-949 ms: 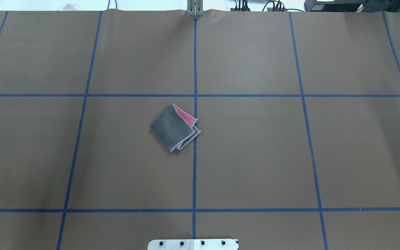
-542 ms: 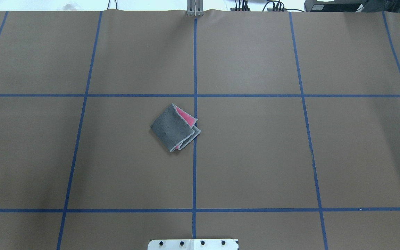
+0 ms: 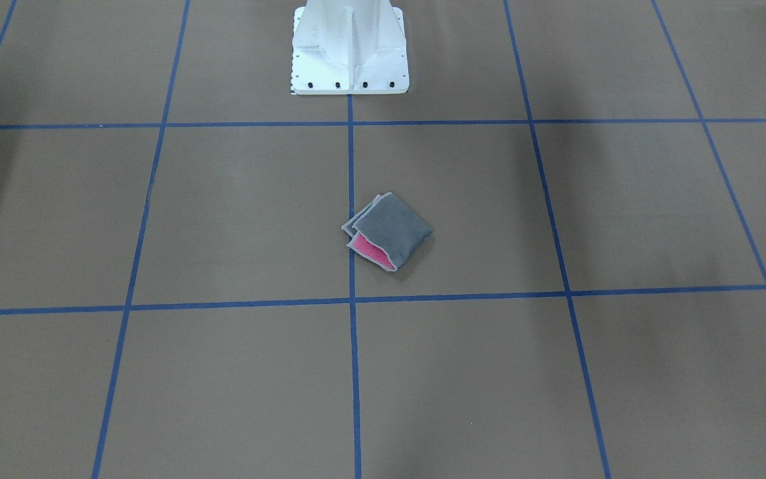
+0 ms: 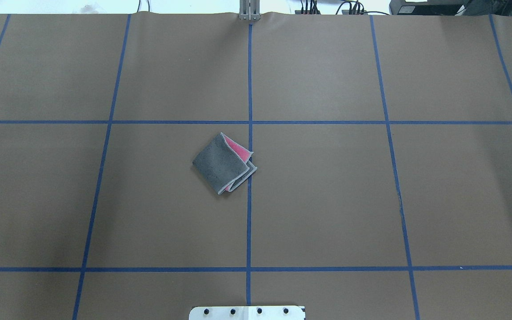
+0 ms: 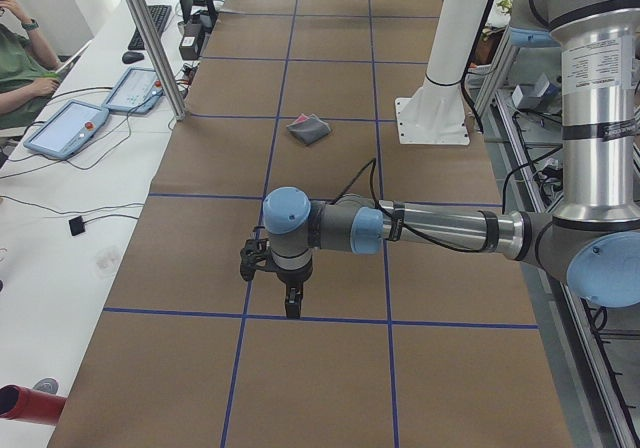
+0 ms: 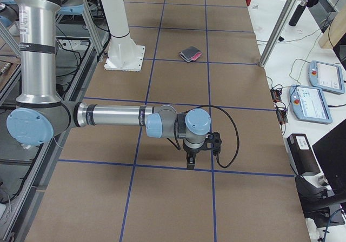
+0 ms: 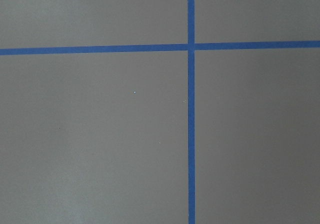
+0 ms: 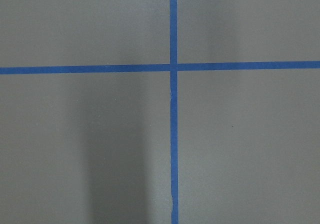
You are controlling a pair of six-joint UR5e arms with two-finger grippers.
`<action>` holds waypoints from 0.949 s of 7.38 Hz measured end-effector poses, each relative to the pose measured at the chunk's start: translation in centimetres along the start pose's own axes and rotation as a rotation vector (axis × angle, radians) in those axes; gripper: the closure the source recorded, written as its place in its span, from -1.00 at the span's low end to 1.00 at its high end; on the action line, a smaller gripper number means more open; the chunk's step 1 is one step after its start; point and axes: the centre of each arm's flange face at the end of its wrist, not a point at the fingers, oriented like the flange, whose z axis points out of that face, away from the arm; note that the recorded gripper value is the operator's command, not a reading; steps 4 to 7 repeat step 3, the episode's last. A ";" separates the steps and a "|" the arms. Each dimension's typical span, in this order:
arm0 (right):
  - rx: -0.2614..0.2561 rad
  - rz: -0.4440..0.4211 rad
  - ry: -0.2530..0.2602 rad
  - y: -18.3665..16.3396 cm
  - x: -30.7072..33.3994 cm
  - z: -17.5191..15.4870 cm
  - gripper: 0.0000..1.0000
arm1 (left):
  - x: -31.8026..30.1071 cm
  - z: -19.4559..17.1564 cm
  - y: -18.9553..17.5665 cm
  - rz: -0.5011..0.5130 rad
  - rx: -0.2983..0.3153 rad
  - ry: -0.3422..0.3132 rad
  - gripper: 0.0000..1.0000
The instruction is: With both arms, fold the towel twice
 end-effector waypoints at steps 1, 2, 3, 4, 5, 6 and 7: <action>-0.001 0.000 -0.001 0.1 0.0 0.0 -1.00 | 0.0 0.0 0.0 0.001 0.000 0.000 -1.00; -0.002 0.001 -0.001 0.1 0.1 0.1 -1.00 | 0.1 -0.1 -0.1 0.002 0.002 0.000 -1.00; -0.002 0.002 -0.001 0.2 0.1 0.1 -1.00 | 0.1 -0.1 -0.1 0.003 0.003 0.000 -1.00; -0.002 0.002 -0.001 0.2 0.1 0.1 -1.00 | 0.1 -0.1 -0.1 0.003 0.003 0.000 -1.00; -0.002 0.002 -0.001 0.2 0.1 0.1 -1.00 | 0.1 -0.1 -0.1 0.003 0.003 0.000 -1.00; -0.002 0.002 -0.001 0.2 0.1 0.1 -1.00 | 0.1 -0.1 -0.1 0.003 0.003 0.000 -1.00; -0.002 0.002 -0.001 0.2 0.1 0.1 -1.00 | 0.1 -0.1 -0.1 0.003 0.003 0.000 -1.00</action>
